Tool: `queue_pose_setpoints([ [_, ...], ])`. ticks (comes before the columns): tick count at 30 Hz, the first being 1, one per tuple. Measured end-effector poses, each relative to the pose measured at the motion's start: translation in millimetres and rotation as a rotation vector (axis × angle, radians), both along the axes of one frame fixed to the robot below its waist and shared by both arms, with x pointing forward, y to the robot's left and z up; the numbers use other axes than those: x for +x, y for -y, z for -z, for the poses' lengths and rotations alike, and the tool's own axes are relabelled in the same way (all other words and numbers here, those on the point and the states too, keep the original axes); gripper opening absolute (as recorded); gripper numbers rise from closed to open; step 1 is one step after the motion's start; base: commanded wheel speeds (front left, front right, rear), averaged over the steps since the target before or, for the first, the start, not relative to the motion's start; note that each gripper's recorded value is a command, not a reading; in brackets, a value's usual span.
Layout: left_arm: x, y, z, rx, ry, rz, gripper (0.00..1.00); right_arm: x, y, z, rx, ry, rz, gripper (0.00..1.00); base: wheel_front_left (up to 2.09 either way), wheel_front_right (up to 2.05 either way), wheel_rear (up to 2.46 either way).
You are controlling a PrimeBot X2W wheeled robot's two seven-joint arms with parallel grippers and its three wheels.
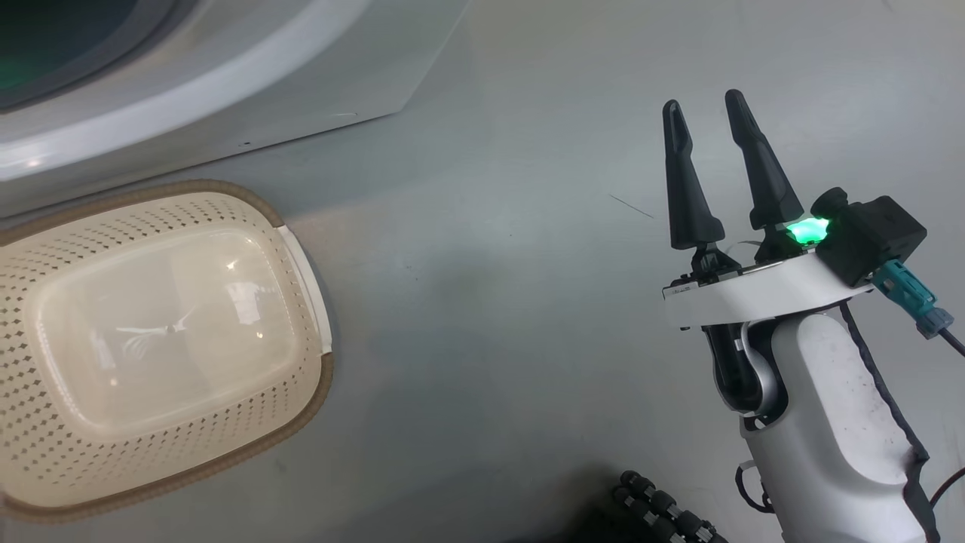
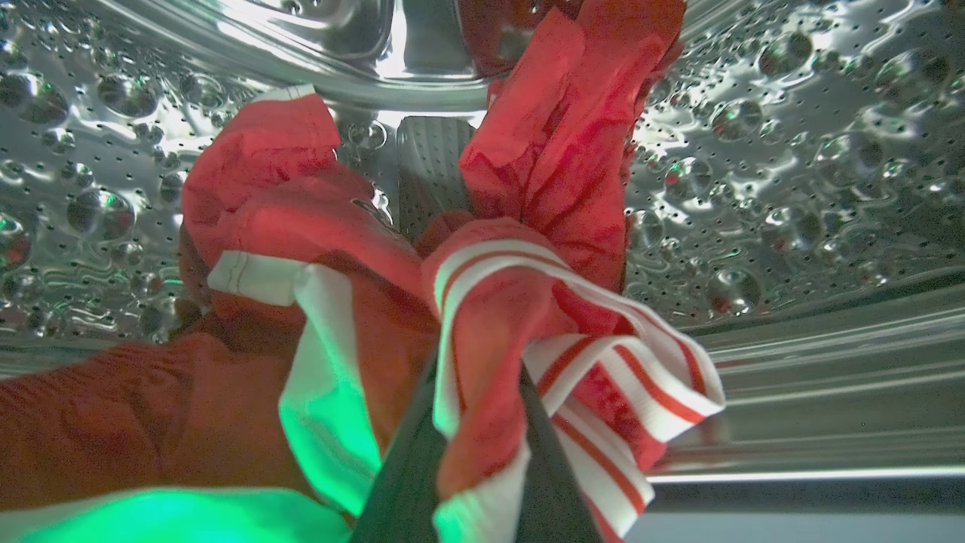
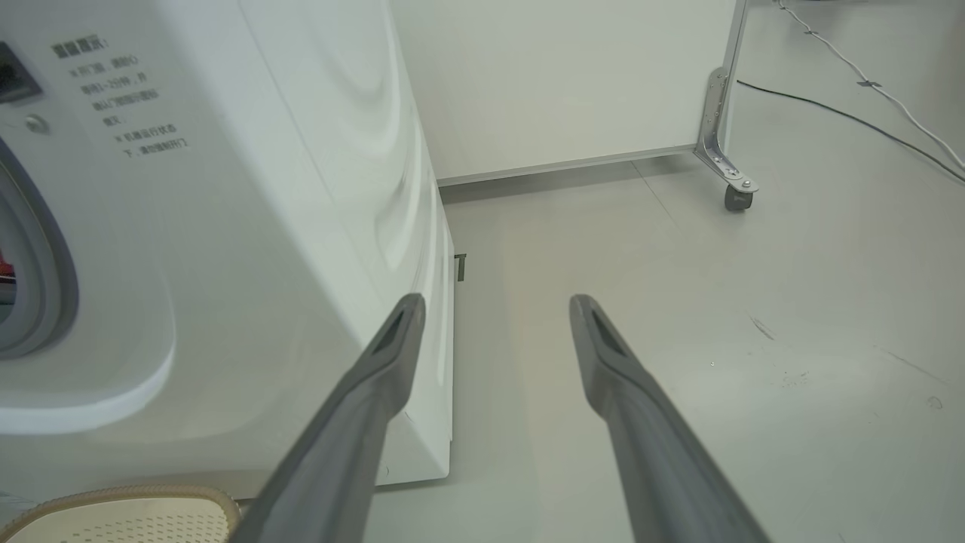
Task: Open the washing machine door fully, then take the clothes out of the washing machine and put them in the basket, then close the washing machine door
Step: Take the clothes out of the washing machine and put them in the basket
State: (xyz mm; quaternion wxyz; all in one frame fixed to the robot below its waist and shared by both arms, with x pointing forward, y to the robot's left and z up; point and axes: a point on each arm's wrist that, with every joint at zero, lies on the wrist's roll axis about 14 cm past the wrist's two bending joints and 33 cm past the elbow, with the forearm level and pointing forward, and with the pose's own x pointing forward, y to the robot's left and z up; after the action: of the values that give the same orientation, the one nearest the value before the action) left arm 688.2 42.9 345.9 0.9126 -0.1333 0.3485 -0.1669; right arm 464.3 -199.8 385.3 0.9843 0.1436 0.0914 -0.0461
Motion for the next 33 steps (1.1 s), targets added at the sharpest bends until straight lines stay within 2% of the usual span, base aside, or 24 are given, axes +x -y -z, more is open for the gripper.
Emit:
queue_pose_setpoints([
  [24,-43.2,-11.7,-52.4,-0.081,0.384,-0.161,0.0,-2.1,-11.7,-18.2,-0.048,0.043,-0.044,1.0,0.0,0.0,0.0],
  [33,-68.5,-28.8,-85.1,-0.062,0.547,-0.223,0.0,-11.7,-19.9,-24.6,-0.046,0.05,-0.066,1.0,0.0,0.0,0.0],
])
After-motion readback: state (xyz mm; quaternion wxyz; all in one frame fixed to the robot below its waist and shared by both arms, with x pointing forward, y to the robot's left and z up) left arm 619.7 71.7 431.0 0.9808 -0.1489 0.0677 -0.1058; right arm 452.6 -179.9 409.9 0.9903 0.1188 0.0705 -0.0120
